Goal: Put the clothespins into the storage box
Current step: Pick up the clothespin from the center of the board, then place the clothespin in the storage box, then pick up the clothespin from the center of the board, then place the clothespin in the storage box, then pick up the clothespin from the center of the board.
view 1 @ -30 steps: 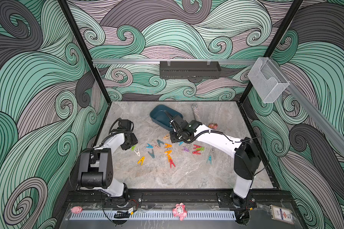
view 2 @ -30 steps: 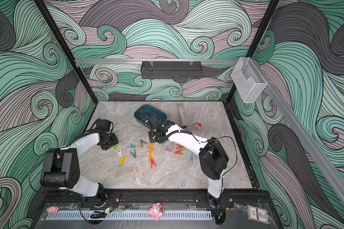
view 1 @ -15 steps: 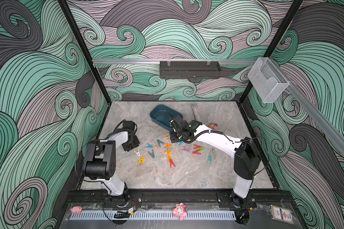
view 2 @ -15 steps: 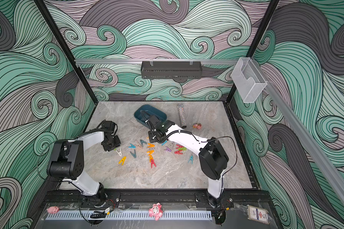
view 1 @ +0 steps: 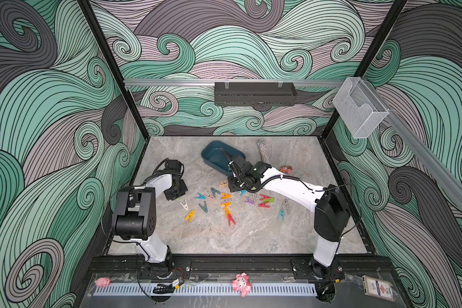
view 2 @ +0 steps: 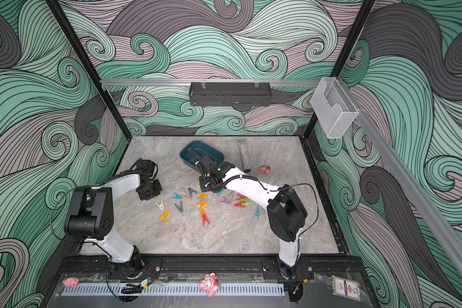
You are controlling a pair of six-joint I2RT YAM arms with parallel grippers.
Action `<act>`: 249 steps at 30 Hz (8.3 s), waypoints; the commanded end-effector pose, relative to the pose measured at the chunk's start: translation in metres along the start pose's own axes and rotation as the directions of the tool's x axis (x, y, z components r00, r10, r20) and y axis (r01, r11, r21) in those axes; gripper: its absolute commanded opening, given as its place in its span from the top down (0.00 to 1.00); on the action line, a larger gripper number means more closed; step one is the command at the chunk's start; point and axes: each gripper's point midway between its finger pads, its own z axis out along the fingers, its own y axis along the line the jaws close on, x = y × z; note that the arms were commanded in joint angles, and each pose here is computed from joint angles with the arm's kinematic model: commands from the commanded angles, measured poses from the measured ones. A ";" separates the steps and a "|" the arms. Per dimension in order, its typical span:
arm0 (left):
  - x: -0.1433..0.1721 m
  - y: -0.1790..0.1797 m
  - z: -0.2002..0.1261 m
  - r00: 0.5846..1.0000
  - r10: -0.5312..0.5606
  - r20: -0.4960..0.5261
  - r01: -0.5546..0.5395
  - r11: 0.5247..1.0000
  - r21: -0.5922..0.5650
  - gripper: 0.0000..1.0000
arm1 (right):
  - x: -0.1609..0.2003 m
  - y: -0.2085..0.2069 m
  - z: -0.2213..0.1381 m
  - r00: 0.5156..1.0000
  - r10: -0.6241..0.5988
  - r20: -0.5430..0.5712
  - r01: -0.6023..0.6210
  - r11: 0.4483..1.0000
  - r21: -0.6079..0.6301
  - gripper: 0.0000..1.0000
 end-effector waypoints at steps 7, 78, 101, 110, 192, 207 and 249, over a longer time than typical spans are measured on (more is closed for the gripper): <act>-0.043 -0.111 -0.073 0.982 0.114 0.153 -0.148 0.962 0.229 0.74 | -0.008 -0.021 -0.008 0.997 0.069 0.027 -0.070 0.997 0.024 0.51; 0.083 -0.004 -0.027 0.997 0.075 0.000 -0.075 0.997 -0.001 0.32 | 0.035 0.005 0.025 0.997 -0.047 -0.060 0.053 0.994 0.099 0.23; 0.064 -0.008 0.000 0.996 0.083 -0.025 -0.082 0.996 0.015 0.69 | 0.036 0.005 0.026 0.997 -0.050 -0.062 0.056 0.993 0.100 0.25; 0.051 -0.016 -0.017 0.996 0.093 0.010 -0.093 0.995 0.039 0.73 | 0.034 0.005 0.025 0.997 -0.052 -0.058 0.057 0.993 0.101 0.26; 0.027 -0.045 -0.119 0.880 0.120 0.459 -0.253 0.937 0.240 0.12 | 0.031 -0.124 0.027 0.941 0.337 0.038 -0.332 0.894 0.301 0.30; 0.040 -0.060 -0.102 0.907 0.129 0.401 -0.265 0.914 0.306 0.16 | 0.034 -0.141 0.068 0.891 0.453 0.007 -0.436 0.853 0.287 0.49; 0.082 -0.134 -0.077 0.818 0.474 0.326 -0.561 0.782 0.270 0.15 | 0.001 -0.145 0.073 0.908 0.419 0.024 -0.415 0.886 0.210 0.74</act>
